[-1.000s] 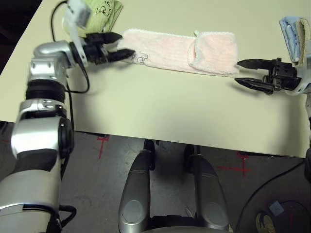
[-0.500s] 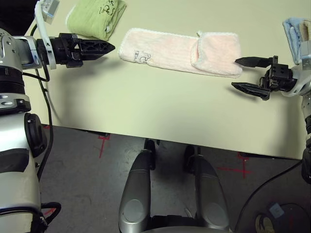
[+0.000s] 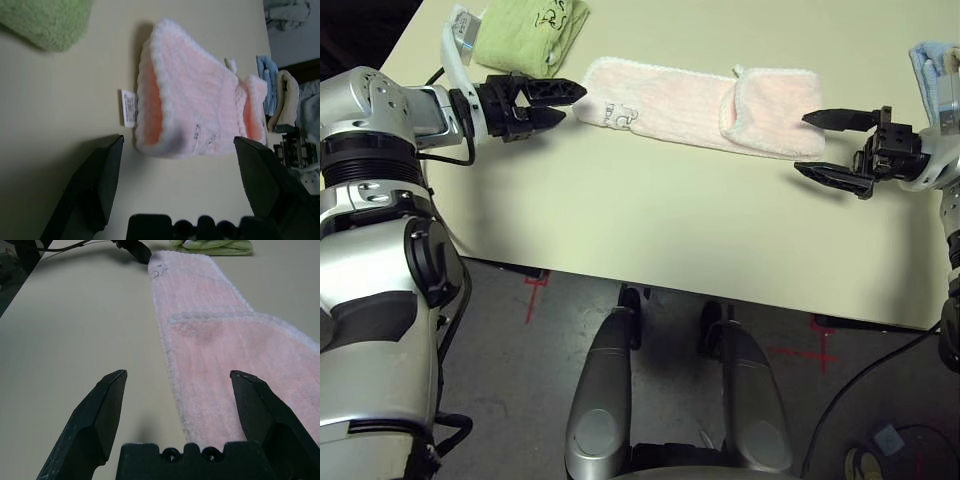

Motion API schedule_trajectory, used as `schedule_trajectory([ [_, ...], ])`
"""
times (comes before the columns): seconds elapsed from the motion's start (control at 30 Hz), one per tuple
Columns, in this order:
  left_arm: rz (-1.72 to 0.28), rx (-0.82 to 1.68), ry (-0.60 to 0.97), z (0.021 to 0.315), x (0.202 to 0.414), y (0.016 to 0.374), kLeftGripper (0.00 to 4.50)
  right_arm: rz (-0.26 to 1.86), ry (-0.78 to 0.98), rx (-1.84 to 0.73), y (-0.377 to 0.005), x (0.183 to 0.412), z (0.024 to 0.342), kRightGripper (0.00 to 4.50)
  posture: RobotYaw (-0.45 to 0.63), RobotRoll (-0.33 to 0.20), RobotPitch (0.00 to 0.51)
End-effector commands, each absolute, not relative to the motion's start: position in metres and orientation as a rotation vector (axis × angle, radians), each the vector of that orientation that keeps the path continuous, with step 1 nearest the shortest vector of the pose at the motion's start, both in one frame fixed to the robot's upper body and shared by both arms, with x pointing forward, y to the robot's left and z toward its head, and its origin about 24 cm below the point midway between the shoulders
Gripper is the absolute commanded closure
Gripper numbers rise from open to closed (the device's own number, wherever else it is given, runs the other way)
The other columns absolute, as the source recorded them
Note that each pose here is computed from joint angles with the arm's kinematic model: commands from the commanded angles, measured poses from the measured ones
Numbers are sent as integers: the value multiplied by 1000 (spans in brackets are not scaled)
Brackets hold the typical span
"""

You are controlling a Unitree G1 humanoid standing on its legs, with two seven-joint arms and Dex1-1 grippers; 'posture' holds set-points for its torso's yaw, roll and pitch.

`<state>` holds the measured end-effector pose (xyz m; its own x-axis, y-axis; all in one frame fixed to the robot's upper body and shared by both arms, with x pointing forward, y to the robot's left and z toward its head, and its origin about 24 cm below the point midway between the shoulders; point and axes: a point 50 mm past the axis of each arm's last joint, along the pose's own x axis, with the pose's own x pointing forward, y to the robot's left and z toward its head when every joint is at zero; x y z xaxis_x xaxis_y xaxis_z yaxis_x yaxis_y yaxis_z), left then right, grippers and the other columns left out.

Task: Fold the towel and set it aside.

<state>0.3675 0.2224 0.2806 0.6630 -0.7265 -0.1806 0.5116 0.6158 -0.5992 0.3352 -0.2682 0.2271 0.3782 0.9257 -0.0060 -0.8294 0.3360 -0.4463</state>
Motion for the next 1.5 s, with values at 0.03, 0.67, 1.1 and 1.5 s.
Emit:
schedule_trajectory([
  [0.03,-726,-581,508,264,371,215,0,1156,-253,-414,-272,333,225,32,88,0,444],
  [0.67,-766,-570,559,266,372,202,0,1157,-245,-421,-269,334,224,32,84,0,451],
  [1.1,-629,-544,507,261,385,208,1629,1164,-234,-424,-267,332,222,0,75,0,449],
  [1.5,-567,-487,430,276,382,228,4462,1132,-239,-399,-270,334,224,0,80,0,452],
])
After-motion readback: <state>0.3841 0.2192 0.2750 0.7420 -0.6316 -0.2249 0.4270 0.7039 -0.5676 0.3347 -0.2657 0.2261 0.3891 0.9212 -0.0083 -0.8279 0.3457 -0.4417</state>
